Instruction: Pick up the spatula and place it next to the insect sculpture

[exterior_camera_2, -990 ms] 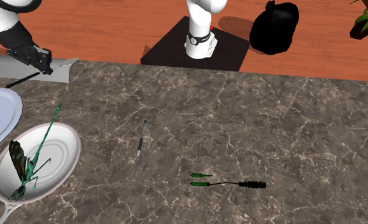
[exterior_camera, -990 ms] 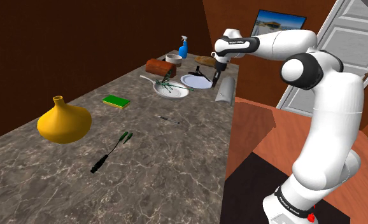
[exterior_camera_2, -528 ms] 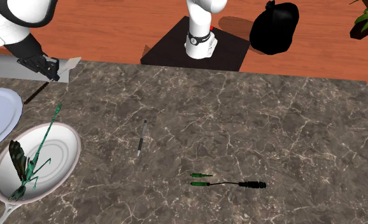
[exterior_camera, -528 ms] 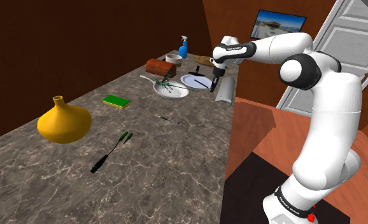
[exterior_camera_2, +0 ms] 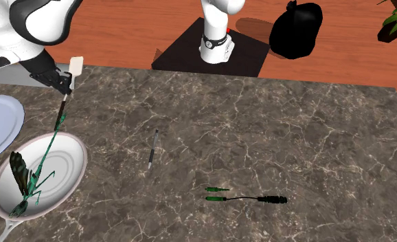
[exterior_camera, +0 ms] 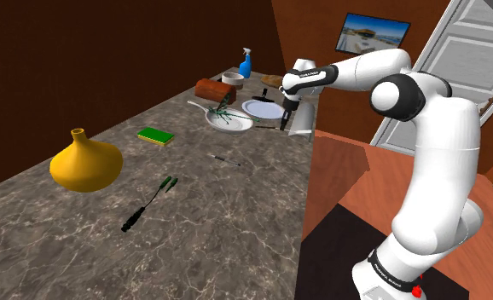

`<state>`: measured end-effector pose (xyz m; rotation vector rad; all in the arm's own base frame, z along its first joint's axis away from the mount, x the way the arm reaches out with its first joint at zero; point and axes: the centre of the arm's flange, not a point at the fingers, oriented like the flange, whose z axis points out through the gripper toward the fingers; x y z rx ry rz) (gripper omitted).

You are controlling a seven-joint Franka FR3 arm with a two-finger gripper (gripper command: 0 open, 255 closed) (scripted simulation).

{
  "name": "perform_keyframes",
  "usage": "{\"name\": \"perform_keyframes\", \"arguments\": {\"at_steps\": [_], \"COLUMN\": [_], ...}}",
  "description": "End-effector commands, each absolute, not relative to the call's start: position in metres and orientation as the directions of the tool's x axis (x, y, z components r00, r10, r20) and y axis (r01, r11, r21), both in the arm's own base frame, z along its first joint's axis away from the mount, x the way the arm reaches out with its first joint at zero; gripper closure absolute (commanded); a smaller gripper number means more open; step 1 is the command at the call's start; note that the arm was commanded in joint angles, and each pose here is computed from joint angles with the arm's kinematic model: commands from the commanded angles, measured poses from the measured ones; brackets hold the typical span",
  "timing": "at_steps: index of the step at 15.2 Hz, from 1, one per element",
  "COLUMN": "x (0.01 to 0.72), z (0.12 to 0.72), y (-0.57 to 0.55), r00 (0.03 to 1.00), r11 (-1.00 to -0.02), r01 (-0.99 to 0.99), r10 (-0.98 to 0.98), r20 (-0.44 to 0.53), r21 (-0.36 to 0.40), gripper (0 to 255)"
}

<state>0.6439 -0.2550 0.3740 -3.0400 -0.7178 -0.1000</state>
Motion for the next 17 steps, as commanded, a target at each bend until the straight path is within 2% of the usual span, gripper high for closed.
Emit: {"name": "perform_keyframes", "arguments": {"at_steps": [1,11,12,17], "x": [0.643,0.643,0.643,0.643], "z": [0.363,0.351,0.351,0.351], "y": [-0.255,-0.255,-0.255,-0.255], "r00": [0.892,0.892,0.892,0.892], "r11": [-0.894,-0.894,-0.894,-0.894], "r01": [0.447,0.447,0.447,0.447], "r10": [0.446,0.446,0.446,0.446], "r20": [0.066,0.066,0.066,0.066], "r21": [-0.001,-0.001,-0.001,-0.001], "gripper": [255,255,0,0]}}
